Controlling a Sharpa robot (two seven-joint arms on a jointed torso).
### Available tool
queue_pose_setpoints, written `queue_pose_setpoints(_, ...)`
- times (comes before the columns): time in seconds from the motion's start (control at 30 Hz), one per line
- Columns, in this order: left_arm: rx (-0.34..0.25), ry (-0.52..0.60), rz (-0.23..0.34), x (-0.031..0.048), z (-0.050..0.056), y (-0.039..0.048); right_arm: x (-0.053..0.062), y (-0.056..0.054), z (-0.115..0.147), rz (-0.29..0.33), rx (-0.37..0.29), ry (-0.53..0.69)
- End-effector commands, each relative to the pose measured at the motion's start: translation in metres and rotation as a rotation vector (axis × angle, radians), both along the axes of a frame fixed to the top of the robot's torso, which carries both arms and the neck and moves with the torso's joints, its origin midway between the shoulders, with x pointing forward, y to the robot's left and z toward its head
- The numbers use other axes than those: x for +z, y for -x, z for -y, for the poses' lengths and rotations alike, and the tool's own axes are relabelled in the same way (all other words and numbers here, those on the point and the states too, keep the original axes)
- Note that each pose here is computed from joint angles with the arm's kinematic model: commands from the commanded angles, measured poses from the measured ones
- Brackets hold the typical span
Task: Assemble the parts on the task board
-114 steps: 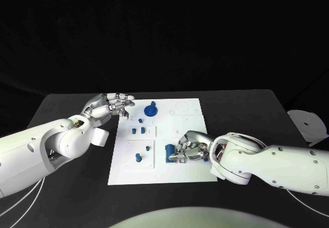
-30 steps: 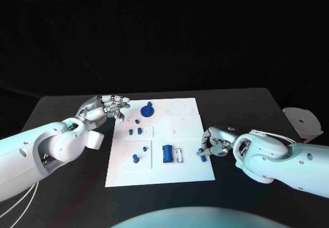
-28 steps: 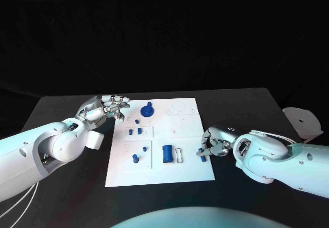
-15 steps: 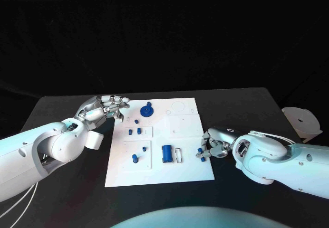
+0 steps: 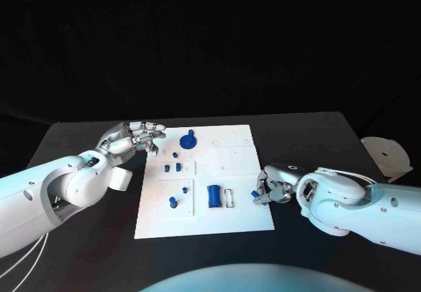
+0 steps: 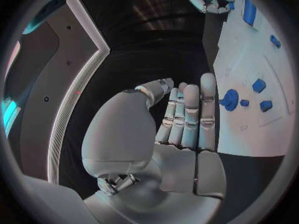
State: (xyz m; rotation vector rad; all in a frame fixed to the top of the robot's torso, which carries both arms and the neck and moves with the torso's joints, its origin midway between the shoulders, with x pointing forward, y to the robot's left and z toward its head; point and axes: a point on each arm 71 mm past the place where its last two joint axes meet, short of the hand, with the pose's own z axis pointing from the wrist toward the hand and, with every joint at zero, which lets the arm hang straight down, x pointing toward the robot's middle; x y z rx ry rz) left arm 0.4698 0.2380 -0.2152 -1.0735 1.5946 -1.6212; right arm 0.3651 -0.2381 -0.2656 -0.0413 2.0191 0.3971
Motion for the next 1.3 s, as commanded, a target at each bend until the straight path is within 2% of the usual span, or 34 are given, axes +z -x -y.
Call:
queue_pose_setpoints(0.03,-0.019,0.008,0.003,0.0009,0.002,0.0009,-0.011,0.006,-0.001,-0.060,0.025,0.059)
queue_pose_setpoints(0.4,-0.019,0.007,0.003,0.0009,0.002,0.0008,-0.007,0.005,-0.006,-0.016,0.009,0.000)
queue_pose_setpoints(0.8,-0.024,0.006,0.000,0.0005,0.003,0.0010,0.005,0.005,-0.023,0.018,-0.009,-0.170)
queue_pose_setpoints(1.0,-0.026,0.005,-0.001,0.0004,0.004,0.0011,0.007,0.004,-0.035,-0.001,-0.011,-0.231)
queue_pose_setpoints(1.3,-0.029,0.006,-0.003,0.0005,0.005,0.0014,0.002,0.001,-0.046,-0.046,-0.033,-0.268)
